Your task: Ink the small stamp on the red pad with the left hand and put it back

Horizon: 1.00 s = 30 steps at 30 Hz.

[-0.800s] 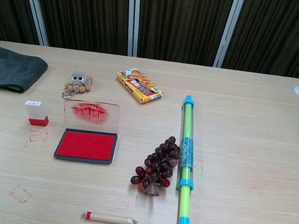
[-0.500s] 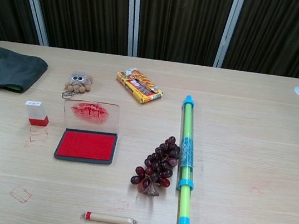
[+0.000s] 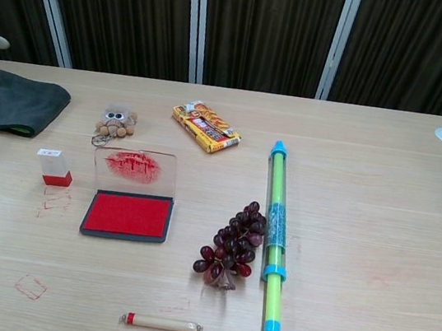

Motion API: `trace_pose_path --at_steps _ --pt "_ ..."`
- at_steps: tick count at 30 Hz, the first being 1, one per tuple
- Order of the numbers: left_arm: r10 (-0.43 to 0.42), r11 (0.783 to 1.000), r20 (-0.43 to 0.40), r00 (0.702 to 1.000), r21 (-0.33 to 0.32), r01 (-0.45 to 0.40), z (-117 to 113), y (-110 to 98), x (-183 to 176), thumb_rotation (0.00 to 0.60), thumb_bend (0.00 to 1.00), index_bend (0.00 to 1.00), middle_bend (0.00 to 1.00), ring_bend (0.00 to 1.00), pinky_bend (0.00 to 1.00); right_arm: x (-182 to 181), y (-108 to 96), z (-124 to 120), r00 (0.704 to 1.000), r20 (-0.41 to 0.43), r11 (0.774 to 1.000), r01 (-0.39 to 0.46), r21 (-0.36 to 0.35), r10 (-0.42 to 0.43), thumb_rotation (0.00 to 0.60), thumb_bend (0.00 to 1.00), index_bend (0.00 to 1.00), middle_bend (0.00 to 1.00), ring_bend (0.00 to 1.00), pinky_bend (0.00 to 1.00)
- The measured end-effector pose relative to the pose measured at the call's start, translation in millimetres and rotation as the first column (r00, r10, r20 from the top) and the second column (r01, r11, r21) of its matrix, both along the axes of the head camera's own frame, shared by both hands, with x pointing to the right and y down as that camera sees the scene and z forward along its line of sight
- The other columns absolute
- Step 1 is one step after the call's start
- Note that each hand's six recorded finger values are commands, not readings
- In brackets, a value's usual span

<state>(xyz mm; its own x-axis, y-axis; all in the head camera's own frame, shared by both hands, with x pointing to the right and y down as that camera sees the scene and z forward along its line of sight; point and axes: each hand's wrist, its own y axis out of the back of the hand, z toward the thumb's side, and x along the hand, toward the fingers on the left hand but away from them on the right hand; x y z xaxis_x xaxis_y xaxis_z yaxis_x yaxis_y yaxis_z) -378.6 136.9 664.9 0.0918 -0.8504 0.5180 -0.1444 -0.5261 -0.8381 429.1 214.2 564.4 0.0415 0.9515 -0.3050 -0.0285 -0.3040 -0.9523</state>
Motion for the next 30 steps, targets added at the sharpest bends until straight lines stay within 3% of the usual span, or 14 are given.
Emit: trace_pose_path --at_steps 6,10,19,30 --pt "-0.010 0.998 -0.005 1.000 -0.068 0.010 36.9 -10.7 29.7 0.600 0.18 0.31 0.26 0.85 0.90 6.9 -1.0 1.7 1.000 -0.016 1.000 -0.019 -0.007 0.019 0.600 0.00 0.00 0.00 0.00 0.00" --pt "-0.011 0.996 0.013 1.000 -0.087 0.012 50.3 -11.5 37.1 0.600 0.23 0.36 0.30 0.86 0.90 10.5 -0.9 2.7 0.999 -0.023 0.999 -0.029 -0.012 0.029 0.600 0.00 0.00 0.00 0.00 0.00" --pt "-0.021 0.994 0.042 0.999 -0.110 0.025 72.4 -8.0 41.3 0.600 0.29 0.38 0.36 0.86 0.90 16.1 0.0 4.6 0.998 -0.038 0.999 -0.045 -0.023 0.044 0.600 0.00 0.00 0.00 0.00 0.00" --pt "-0.024 0.995 0.032 0.999 -0.097 0.027 77.5 -8.7 48.5 0.600 0.29 0.40 0.43 0.86 0.91 17.0 -1.2 7.9 0.998 -0.045 0.998 -0.048 -0.031 0.047 0.600 0.00 0.00 0.00 0.00 0.00"
